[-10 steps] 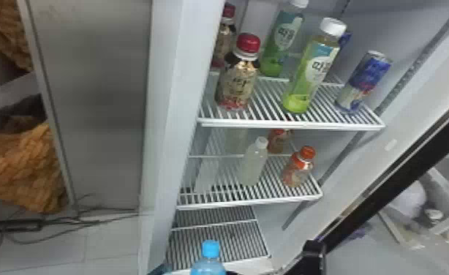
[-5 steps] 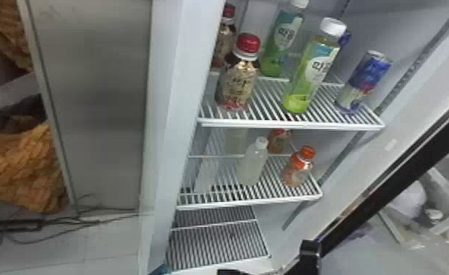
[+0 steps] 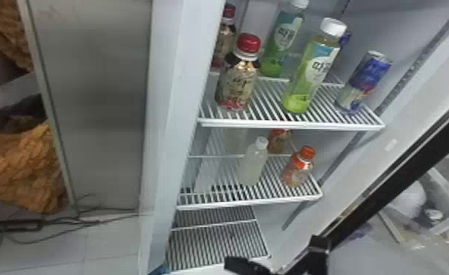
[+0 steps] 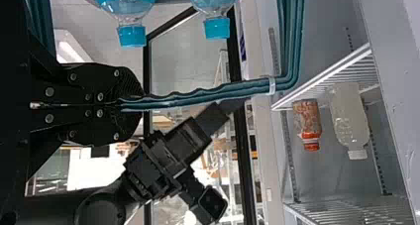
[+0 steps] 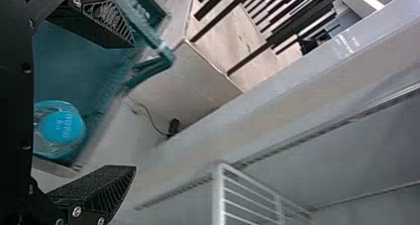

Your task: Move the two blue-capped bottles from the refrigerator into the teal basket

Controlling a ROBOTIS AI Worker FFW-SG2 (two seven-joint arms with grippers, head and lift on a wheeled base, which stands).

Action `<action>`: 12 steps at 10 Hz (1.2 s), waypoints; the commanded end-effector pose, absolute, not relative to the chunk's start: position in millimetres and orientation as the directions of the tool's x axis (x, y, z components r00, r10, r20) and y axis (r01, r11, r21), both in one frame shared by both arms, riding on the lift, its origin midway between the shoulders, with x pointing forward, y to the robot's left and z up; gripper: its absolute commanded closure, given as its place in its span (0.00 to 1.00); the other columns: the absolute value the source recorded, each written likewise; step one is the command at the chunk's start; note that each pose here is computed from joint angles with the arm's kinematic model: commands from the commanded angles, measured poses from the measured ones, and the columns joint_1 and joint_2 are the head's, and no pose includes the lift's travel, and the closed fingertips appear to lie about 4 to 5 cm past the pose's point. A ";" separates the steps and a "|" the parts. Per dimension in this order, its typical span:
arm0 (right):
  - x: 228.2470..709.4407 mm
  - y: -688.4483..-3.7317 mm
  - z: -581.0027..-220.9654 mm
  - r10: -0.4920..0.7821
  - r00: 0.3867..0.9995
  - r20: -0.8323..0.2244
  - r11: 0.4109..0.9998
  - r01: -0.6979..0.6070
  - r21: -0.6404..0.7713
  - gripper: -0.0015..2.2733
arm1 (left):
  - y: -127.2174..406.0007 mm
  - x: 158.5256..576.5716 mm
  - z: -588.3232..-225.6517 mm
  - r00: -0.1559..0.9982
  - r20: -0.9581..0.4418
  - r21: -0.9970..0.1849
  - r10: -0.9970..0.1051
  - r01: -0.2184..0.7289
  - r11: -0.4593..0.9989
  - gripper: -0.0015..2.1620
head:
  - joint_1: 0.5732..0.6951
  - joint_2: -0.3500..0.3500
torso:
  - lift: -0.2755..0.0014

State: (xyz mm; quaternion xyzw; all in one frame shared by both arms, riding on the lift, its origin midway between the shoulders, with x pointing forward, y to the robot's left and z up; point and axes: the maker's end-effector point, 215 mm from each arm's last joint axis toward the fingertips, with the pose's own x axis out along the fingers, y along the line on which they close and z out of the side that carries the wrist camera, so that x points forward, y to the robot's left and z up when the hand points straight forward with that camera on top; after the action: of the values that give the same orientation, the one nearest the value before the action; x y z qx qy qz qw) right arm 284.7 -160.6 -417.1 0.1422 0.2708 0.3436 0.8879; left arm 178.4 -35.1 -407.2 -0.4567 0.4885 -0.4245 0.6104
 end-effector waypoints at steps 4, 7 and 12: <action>327.2 -186.9 -330.0 0.559 0.805 -0.199 0.829 -0.540 0.144 0.07 | -33.8 179.1 -408.4 0.167 -0.212 -0.972 -0.963 0.070 0.226 0.54 | 1.00 0.00 | 0.39; 338.6 -190.2 -289.3 0.485 0.869 -0.096 0.874 -0.483 0.049 0.07 | -32.5 179.9 -410.1 0.172 -0.217 -0.971 -0.961 0.068 0.231 0.54 | 1.00 0.00 | 0.39; 347.4 -223.8 -259.2 0.275 0.961 -0.019 0.961 -0.275 -0.040 0.07 | -33.5 182.6 -410.0 0.179 -0.218 -0.969 -0.960 0.075 0.234 0.54 | 1.00 0.00 | 0.39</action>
State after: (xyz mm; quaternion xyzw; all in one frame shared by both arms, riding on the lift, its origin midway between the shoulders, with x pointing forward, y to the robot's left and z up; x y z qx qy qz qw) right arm 348.2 -222.1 -256.3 -0.0215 0.0049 0.1425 0.9896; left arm 182.5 -33.5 -410.3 -0.4553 0.4856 -0.4187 0.6177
